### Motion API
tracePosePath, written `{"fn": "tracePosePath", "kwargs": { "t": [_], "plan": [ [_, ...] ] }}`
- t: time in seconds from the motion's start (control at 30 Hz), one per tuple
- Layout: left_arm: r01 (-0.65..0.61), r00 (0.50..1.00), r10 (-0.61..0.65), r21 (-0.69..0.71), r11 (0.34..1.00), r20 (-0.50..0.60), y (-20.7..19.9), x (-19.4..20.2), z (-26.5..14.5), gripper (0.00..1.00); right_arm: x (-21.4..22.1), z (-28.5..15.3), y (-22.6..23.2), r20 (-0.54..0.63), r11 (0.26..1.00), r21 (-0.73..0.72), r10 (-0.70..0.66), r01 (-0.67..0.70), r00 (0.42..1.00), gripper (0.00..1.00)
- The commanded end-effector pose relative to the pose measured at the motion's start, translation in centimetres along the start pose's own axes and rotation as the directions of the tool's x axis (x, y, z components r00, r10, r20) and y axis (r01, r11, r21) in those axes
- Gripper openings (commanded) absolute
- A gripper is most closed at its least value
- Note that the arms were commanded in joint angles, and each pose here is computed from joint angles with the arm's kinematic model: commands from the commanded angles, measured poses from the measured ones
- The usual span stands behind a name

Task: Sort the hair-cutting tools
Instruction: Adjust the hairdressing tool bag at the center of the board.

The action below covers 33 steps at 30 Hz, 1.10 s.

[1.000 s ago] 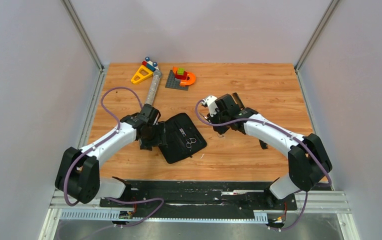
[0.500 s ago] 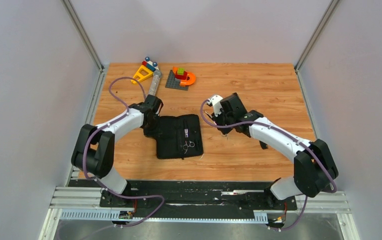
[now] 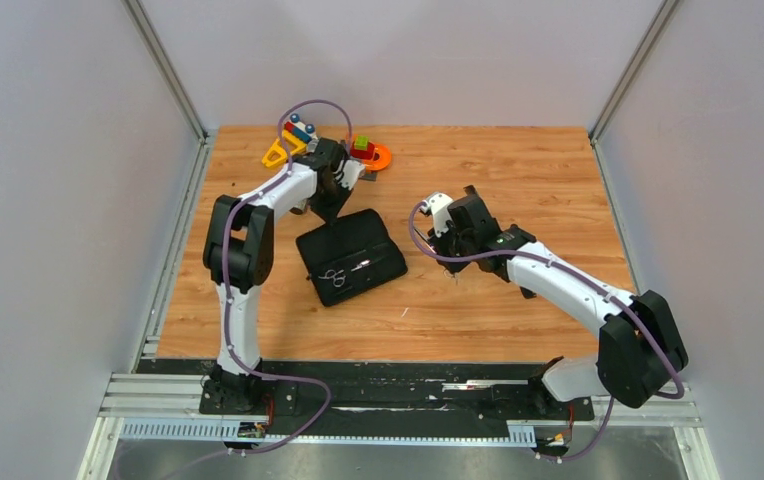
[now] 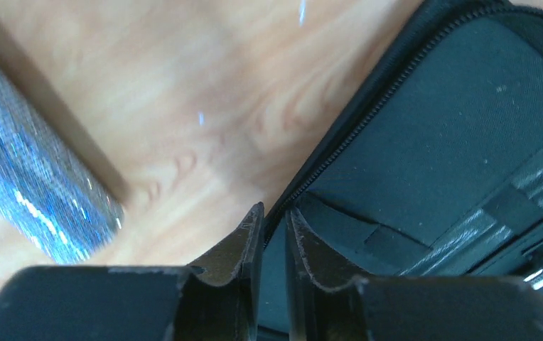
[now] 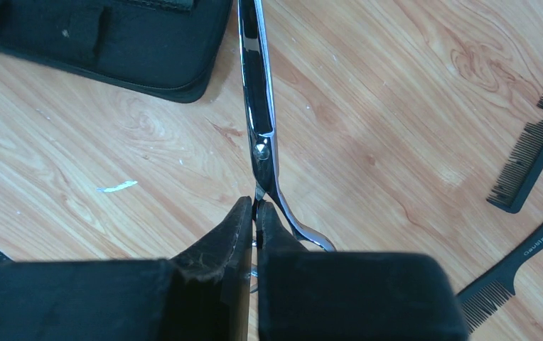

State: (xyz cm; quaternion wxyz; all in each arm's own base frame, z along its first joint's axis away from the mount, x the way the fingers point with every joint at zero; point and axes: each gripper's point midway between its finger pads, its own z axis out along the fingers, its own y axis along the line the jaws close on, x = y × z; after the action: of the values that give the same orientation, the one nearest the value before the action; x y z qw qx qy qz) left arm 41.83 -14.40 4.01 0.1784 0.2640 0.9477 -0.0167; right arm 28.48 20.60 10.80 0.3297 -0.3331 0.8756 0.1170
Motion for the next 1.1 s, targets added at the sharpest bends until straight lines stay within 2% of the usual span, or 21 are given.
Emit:
{"fn": "tracePosePath", "kwargs": {
  "t": [0.0, 0.17, 0.23, 0.27, 0.33, 0.4, 0.43, 0.53, 0.57, 0.6, 0.63, 0.67, 0.7, 0.73, 0.8, 0.9, 1.07],
  "plan": [
    [-0.289, 0.95, 0.273, 0.091, 0.953, 0.154, -1.8, -5.8, -0.3, 0.26, -2.2, -1.2, 0.9, 0.099, 0.998, -0.051, 0.034, -0.029, 0.995, 0.0],
    [-0.425, 0.89, 0.384, 0.14, 0.894, 0.247, -6.1, -8.6, -0.7, 0.37, -2.3, -1.4, 1.4, 0.099, 0.997, -0.071, 0.043, -0.036, 0.994, 0.0],
    [-0.425, 0.886, 0.377, 0.145, 0.894, 0.272, -7.3, -9.2, -1.4, 0.46, -2.2, -1.5, 1.4, 0.095, 0.997, -0.072, 0.04, -0.033, 0.995, 0.0],
    [-0.42, 0.885, 0.368, 0.147, 0.895, 0.287, -7.7, -9.4, -2.1, 0.54, -2.2, -1.5, 1.4, 0.095, 0.997, -0.072, 0.036, -0.029, 0.995, 0.0],
    [-0.385, 0.891, 0.329, 0.136, 0.913, 0.312, -7.7, -9.9, -3.6, 0.64, -2.3, -1.5, 1.4, 0.094, 0.997, -0.078, 0.025, -0.018, 0.995, 0.0],
    [-0.338, 0.899, 0.285, 0.111, 0.935, 0.333, -7.3, -10.2, -5.3, 0.69, -2.4, -1.5, 1.5, 0.095, 0.997, -0.083, 0.014, -0.006, 0.995, 0.0],
    [-0.296, 0.906, 0.244, 0.106, 0.949, 0.345, -7.2, -10.4, -6.0, 0.7, -2.5, -1.5, 1.6, 0.097, 0.996, -0.09, 0.01, -0.001, 0.995, 0.0],
    [-0.183, 0.914, 0.149, 0.056, 0.982, 0.378, -6.2, -9.8, -9.2, 0.85, -2.7, -1.2, 1.9, 0.094, 0.994, -0.106, 0.003, 0.007, 0.996, 0.0],
    [-0.124, 0.926, 0.094, 0.059, 0.991, 0.367, -6.1, -8.9, -9.1, 0.89, -2.8, -1.1, 2.0, 0.092, 0.994, -0.109, -0.002, 0.012, 0.996, 0.0],
    [-0.051, 0.913, 0.028, 0.046, 0.998, 0.407, -5.6, -9.1, -11.0, 0.9, -2.8, -1.1, 2.2, 0.091, 0.994, -0.11, -0.009, 0.019, 0.996, 0.0],
    [-0.008, 0.924, -0.008, 0.042, 0.999, 0.382, -5.1, -7.5, -10.5, 0.93, -2.9, -1.0, 2.3, 0.089, 0.993, -0.112, -0.015, 0.025, 0.996, 0.0],
    [0.084, 0.904, -0.096, 0.048, 0.995, 0.418, -4.6, -7.3, -12.3, 0.93, -3.0, -0.9, 2.5, 0.09, 0.993, -0.114, -0.021, 0.031, 0.996, 0.0],
    [0.137, 0.91, -0.145, 0.048, 0.989, 0.388, -4.0, -5.5, -11.5, 0.93, -3.0, -0.9, 2.7, 0.09, 0.992, -0.117, -0.026, 0.037, 0.996, 0.0],
    [0.218, 0.884, -0.219, 0.05, 0.975, 0.413, -3.5, -4.9, -13.0, 0.94, -3.0, -0.8, 2.8, 0.089, 0.992, -0.118, -0.032, 0.042, 0.996, 0.0],
    [0.342, 0.856, -0.327, 0.035, 0.939, 0.401, -2.1, -2.1, -13.1, 0.94, -3.0, -0.7, 3.0, 0.089, 0.992, -0.117, -0.039, 0.049, 0.995, 0.0],
    [0.452, 0.82, -0.439, 0.057, 0.89, 0.367, -1.4, 2.5, -12.1, 0.91, -2.9, -0.6, 3.4, 0.087, 0.991, -0.123, -0.048, 0.058, 0.995, 0.0],
    [0.572, 0.755, -0.566, 0.09, 0.815, 0.331, -0.9, 6.0, -9.9, 0.87, -2.7, -0.1, 4.1, 0.074, 0.986, -0.131, -0.093, 0.102, 0.993, 0.0]
  ]
}}
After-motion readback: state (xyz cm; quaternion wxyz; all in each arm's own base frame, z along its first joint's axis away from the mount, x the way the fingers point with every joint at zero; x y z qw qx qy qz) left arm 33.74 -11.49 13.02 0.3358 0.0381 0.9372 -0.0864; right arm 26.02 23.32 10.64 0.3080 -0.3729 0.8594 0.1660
